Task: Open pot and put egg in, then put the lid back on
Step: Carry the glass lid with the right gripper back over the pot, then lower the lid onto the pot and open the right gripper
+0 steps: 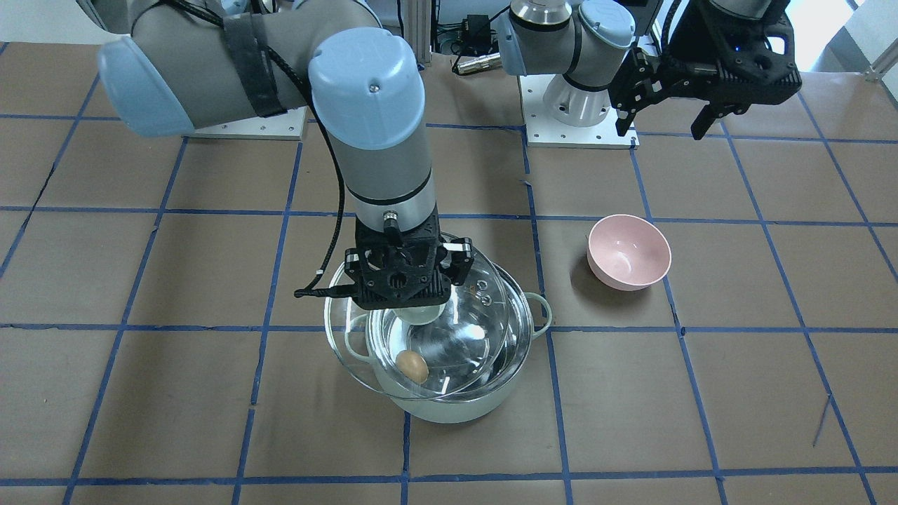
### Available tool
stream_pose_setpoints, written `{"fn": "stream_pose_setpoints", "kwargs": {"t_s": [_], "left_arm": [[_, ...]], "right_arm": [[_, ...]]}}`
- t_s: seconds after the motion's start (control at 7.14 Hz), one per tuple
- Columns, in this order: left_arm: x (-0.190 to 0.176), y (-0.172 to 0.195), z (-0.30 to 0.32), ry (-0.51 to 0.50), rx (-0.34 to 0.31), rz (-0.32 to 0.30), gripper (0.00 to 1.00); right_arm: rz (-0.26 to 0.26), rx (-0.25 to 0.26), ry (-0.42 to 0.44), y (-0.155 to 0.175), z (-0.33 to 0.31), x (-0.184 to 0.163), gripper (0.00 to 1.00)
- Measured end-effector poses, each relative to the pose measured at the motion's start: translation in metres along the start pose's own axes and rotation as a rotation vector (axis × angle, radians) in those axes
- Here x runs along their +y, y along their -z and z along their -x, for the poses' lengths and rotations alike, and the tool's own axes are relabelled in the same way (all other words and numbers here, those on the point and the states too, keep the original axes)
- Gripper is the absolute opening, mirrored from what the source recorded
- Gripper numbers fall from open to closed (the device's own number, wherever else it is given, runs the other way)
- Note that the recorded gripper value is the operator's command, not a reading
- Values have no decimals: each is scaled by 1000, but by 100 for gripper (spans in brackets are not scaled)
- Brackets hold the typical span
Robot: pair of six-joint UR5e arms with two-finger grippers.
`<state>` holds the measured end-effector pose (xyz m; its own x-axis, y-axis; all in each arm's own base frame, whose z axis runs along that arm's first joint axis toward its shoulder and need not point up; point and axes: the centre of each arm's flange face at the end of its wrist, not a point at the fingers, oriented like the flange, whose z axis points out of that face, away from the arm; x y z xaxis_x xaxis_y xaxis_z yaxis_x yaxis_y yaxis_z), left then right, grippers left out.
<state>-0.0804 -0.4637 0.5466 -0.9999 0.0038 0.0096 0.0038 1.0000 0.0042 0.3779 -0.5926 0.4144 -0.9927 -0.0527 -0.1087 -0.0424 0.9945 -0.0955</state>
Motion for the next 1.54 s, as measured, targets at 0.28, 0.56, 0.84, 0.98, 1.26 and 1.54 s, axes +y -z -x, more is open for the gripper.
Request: {"fn": "stream_pose_setpoints", "kwargs": {"t_s": [0.28, 0.56, 0.84, 0.98, 1.26, 1.54], "left_arm": [[-8, -1, 3, 47, 5, -11, 100], [-9, 0, 5, 62, 3, -21, 100], [-14, -1, 4, 47, -2, -53, 100], [-15, -2, 3, 23, -6, -65, 100], [-16, -6, 1, 7, -8, -65, 100], [-16, -7, 0, 4, -7, -64, 100]], "right_arm": [[2, 17, 11, -20, 22, 5, 31], [8, 19, 17, -27, 28, 7, 31], [6, 21, 20, -30, 30, 8, 31], [4, 21, 26, -33, 32, 10, 31], [-6, 17, 34, -42, 34, 12, 31], [-9, 17, 39, -48, 34, 13, 31]]}}
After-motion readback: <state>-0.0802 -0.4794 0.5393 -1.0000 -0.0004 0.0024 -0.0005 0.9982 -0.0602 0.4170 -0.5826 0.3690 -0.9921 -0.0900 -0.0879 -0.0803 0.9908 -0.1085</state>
